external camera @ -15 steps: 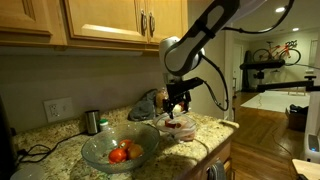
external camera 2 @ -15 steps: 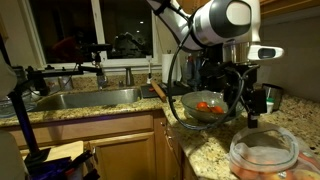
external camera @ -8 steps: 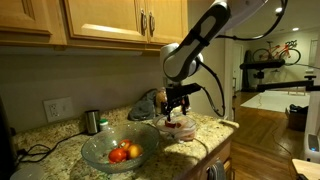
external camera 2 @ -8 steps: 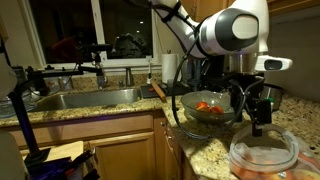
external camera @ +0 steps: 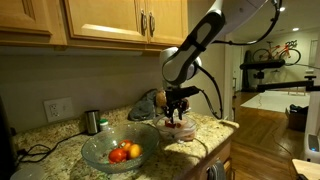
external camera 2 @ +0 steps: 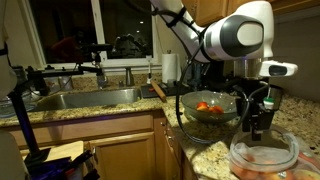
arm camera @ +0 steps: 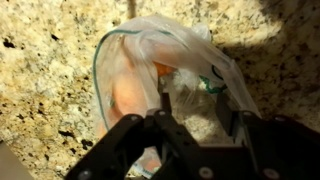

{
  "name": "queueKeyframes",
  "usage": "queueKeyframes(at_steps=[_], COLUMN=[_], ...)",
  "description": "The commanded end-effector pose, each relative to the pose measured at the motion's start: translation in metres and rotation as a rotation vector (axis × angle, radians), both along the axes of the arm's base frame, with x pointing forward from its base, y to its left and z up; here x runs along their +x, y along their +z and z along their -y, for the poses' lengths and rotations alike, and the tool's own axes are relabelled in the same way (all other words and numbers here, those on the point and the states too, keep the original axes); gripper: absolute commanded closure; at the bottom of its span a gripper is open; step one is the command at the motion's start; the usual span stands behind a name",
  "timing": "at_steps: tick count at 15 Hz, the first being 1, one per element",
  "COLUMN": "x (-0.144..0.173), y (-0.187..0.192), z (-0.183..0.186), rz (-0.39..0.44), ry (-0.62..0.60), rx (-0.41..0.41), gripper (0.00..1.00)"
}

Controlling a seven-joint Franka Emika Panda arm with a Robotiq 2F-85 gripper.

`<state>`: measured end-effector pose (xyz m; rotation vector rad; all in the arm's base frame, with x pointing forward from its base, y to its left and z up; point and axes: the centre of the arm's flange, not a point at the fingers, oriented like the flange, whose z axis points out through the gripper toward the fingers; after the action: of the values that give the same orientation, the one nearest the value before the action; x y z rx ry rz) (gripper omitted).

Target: Pick a peach from the bag and place it in the bowl

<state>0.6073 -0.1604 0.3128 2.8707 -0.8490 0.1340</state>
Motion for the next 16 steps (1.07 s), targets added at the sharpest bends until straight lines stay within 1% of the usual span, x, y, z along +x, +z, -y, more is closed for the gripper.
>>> queueKeyframes(at_steps=[1,3,5,16], x=[0.004,0.004,0.005,0.008], y=[0.001,0.001,0.000,-0.018], z=[0.006,0.006,0.007,0.016], rz=[0.026,0.028,0.029,0.029], ry=[-0.031,-0.032,-0.034,-0.068], rx=[-0.003,-0.002,0.001,0.037], gripper=[0.80,0.93,1.00,1.00])
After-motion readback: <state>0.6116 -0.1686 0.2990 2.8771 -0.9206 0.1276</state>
